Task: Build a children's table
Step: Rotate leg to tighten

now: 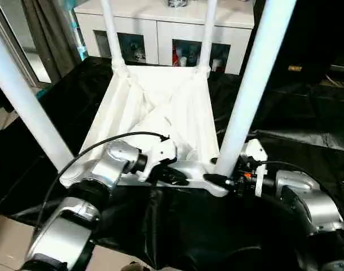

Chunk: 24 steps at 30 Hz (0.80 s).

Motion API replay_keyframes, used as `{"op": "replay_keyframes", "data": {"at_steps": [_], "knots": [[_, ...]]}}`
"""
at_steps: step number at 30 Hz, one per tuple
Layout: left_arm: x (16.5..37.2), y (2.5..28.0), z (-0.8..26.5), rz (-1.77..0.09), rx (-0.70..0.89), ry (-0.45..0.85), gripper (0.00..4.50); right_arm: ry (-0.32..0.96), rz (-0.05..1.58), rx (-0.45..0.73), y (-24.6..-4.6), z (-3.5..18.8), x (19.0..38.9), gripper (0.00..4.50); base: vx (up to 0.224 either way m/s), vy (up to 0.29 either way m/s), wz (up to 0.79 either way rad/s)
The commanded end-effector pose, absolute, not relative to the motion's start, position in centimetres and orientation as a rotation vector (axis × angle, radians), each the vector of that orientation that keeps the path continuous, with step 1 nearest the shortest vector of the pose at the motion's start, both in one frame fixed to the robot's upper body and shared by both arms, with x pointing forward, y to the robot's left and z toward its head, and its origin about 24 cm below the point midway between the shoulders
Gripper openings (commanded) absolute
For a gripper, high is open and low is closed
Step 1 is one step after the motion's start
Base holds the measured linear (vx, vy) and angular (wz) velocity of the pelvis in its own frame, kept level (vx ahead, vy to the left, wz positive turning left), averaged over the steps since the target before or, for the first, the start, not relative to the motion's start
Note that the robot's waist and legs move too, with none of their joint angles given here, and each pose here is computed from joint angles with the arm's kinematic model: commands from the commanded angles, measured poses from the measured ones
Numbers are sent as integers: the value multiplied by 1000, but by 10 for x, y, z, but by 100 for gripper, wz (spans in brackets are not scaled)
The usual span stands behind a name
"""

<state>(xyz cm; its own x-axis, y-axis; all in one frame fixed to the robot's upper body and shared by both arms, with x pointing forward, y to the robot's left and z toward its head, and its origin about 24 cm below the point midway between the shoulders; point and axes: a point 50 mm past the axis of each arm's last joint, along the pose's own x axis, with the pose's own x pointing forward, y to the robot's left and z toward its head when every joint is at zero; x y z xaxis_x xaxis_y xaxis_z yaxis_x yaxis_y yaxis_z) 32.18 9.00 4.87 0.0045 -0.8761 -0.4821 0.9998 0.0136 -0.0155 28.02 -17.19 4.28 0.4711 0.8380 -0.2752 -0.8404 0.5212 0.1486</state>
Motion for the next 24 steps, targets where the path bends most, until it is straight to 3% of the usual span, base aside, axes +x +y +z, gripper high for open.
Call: {"op": "replay_keyframes", "data": {"at_steps": [1, 7, 9, 13, 14, 17, 19, 24], "knots": [[331, 78, 56, -1436, 375, 352, 0, 382, 1011, -4, -161, 30, 278, 258, 0, 0, 0], [344, 67, 57, -1241, 363, 335, 0, 394, 781, -41, -156, 13, 289, 252, 0, 0, 0], [351, 53, 58, -1125, 345, 336, 0, 426, 649, -18, -144, 3, 294, 252, 0, 0, 0], [351, 35, 60, -1081, 308, 312, 0, 422, 567, -3, -126, 1, 299, 252, 0, 0, 0], [349, 27, 60, -1089, 295, 303, 0, 407, 559, 37, -119, 2, 301, 252, 0, 0, 0], [345, 20, 60, -1123, 293, 294, 0, 381, 580, 75, -111, 6, 302, 322, 0, 0, 0], [343, 19, 59, -1149, 303, 292, 0, 361, 614, 88, -109, 10, 302, 332, 0, 0, 0], [338, 35, 58, -1278, 339, 290, 0, 309, 797, 44, -122, 24, 295, 373, 0, 0, 0]]}}
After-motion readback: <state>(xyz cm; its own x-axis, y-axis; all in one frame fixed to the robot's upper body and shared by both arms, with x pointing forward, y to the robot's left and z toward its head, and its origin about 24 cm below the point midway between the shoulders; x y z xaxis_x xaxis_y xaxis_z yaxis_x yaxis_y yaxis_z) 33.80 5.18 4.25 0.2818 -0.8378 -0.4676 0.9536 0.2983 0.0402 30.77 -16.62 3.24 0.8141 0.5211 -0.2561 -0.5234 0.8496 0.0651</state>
